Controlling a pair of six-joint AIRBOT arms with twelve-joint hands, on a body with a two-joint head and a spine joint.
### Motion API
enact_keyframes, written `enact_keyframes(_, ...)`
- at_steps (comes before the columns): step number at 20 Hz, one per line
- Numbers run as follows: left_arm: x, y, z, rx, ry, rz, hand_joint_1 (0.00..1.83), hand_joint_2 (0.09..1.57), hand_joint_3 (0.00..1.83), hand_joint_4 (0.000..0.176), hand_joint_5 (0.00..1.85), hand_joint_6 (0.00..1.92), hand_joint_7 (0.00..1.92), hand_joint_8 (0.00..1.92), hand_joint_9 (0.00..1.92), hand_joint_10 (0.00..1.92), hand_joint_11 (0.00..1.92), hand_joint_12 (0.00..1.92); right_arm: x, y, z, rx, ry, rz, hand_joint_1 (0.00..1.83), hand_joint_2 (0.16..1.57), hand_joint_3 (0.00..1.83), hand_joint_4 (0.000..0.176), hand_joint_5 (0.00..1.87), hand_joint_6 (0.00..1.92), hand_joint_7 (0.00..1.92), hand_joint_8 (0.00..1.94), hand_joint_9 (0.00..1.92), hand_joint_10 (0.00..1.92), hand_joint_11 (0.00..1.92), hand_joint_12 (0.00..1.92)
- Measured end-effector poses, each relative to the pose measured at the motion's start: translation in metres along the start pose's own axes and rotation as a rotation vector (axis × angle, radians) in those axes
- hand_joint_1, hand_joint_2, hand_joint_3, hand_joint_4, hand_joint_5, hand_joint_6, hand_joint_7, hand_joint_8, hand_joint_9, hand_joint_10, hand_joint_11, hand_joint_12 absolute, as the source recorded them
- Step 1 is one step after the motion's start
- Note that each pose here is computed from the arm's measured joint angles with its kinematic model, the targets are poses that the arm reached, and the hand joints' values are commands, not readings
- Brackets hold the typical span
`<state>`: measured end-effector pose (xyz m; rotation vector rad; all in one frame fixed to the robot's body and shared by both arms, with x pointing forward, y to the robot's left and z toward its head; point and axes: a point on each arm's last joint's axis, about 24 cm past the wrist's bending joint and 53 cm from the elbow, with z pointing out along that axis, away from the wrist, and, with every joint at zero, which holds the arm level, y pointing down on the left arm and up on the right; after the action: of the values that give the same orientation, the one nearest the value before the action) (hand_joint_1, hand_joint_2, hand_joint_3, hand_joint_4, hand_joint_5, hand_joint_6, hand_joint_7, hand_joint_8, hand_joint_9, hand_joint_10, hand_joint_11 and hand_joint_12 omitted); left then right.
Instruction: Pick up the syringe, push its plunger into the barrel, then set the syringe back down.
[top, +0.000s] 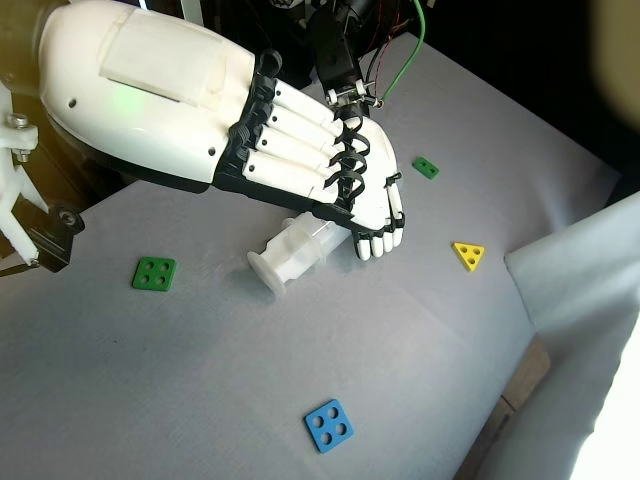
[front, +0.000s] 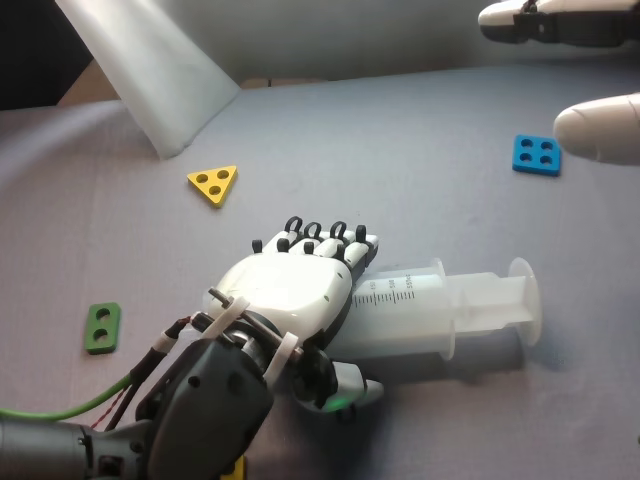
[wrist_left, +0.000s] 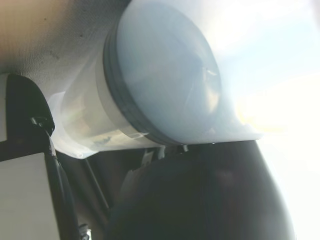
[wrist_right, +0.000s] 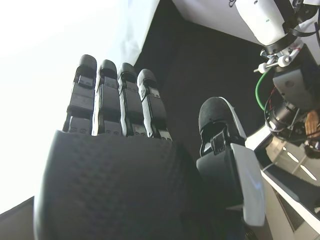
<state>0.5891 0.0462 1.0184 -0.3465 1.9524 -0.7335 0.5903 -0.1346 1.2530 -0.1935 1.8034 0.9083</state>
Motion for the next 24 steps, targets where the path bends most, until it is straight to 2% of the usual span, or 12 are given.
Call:
enact_keyframes(5,0.0,0.0,0.0,0.001,0.001,-0.002,1.0,0.98,0.0,0.0,0.16,0.01,0.14,0.01,0.12,0.01,0.0,0.41,0.0,0.0,0.0,0.001,-0.001,0.002,0.0,1.39,0.0,0.0,0.17,0.0,0.15,0.0,0.11,0.0,0.0,0.3)
enact_keyframes(7,0.0,0.0,0.0,0.0,0.001,-0.008,1.11,1.07,0.0,0.0,0.41,0.01,0.46,0.01,0.43,0.02,0.15,0.63,0.0,-0.001,0.0,0.003,-0.001,0.001,0.0,1.38,0.0,0.0,0.19,0.0,0.18,0.0,0.14,0.01,0.0,0.36)
enact_keyframes(9,0.0,-0.001,0.0,0.006,0.0,-0.006,1.22,1.1,0.0,0.0,0.71,0.01,0.8,0.01,0.79,0.02,0.46,0.59,0.0,-0.001,0.0,0.003,-0.001,0.002,0.0,1.38,0.0,0.0,0.15,0.0,0.13,0.0,0.09,0.0,0.0,0.23)
enact_keyframes(10,0.0,-0.003,0.0,0.011,-0.002,-0.003,1.24,1.11,0.01,0.0,0.8,0.96,1.07,0.6,0.96,0.01,0.67,0.44,0.0,-0.001,0.0,0.005,-0.002,0.003,0.0,1.38,0.0,0.0,0.17,0.01,0.16,0.0,0.12,0.01,0.0,0.33)
enact_keyframes(11,0.0,-0.005,0.0,0.019,-0.005,0.003,1.35,1.11,0.0,0.0,0.82,1.04,1.03,0.82,0.97,0.92,0.84,0.46,0.0,-0.001,0.0,0.006,-0.002,0.003,0.0,1.38,0.0,0.0,0.18,0.0,0.16,0.0,0.12,0.01,0.0,0.32)
enact_keyframes(12,-0.001,-0.005,0.0,0.022,-0.008,0.01,1.37,1.11,0.0,0.0,0.86,0.98,1.01,0.91,0.97,1.12,0.91,0.49,0.0,-0.001,0.0,0.005,-0.002,0.003,0.0,1.38,0.0,0.0,0.18,0.0,0.16,0.0,0.12,0.0,0.0,0.32)
enact_keyframes(14,-0.002,-0.008,0.0,0.033,-0.014,0.028,1.38,1.1,0.0,0.0,0.99,0.76,1.0,0.98,0.97,1.17,0.96,0.68,0.0,-0.001,0.0,0.006,-0.002,0.004,0.0,1.38,0.0,0.0,0.18,0.0,0.17,0.0,0.13,0.01,0.0,0.3)
enact_keyframes(18,-0.004,-0.008,0.0,0.034,-0.018,0.019,1.37,1.12,0.0,0.0,1.02,0.77,0.95,1.08,0.83,1.37,0.71,1.42,-0.001,-0.002,0.0,0.007,-0.002,0.004,0.0,1.38,0.0,0.0,0.18,0.0,0.17,0.0,0.13,0.01,0.0,0.34)
enact_keyframes(20,-0.004,-0.006,0.0,0.032,-0.012,0.017,1.37,1.13,0.0,0.0,1.03,0.8,0.92,1.13,0.81,1.37,0.68,1.41,-0.001,-0.002,0.0,0.007,-0.002,0.004,0.0,1.38,0.0,0.0,0.18,0.0,0.18,0.01,0.13,0.01,0.0,0.34)
enact_keyframes(21,-0.004,-0.008,0.0,0.037,-0.009,0.019,1.46,1.13,0.0,0.0,1.02,0.82,0.92,1.12,0.86,1.28,0.63,1.55,-0.001,-0.002,0.0,0.007,-0.003,0.006,0.0,1.38,0.0,0.0,0.19,0.01,0.19,0.01,0.15,0.01,0.0,0.38)
enact_keyframes(22,-0.004,-0.009,0.001,0.04,-0.007,0.019,1.4,1.11,0.0,0.0,1.01,0.81,0.97,1.05,0.9,1.26,0.72,1.35,-0.001,-0.002,0.0,0.008,-0.005,0.022,0.0,1.38,0.0,0.0,0.19,0.01,0.19,0.01,0.15,0.01,0.0,0.39)
enact_keyframes(24,-0.006,-0.01,0.001,0.045,-0.004,0.023,1.38,1.11,0.0,0.0,0.99,0.78,0.97,1.07,0.88,1.33,0.74,1.27,-0.004,-0.007,0.0,0.029,-0.019,0.075,0.0,1.37,0.0,0.0,0.17,0.0,0.18,0.0,0.14,0.0,0.0,0.38)
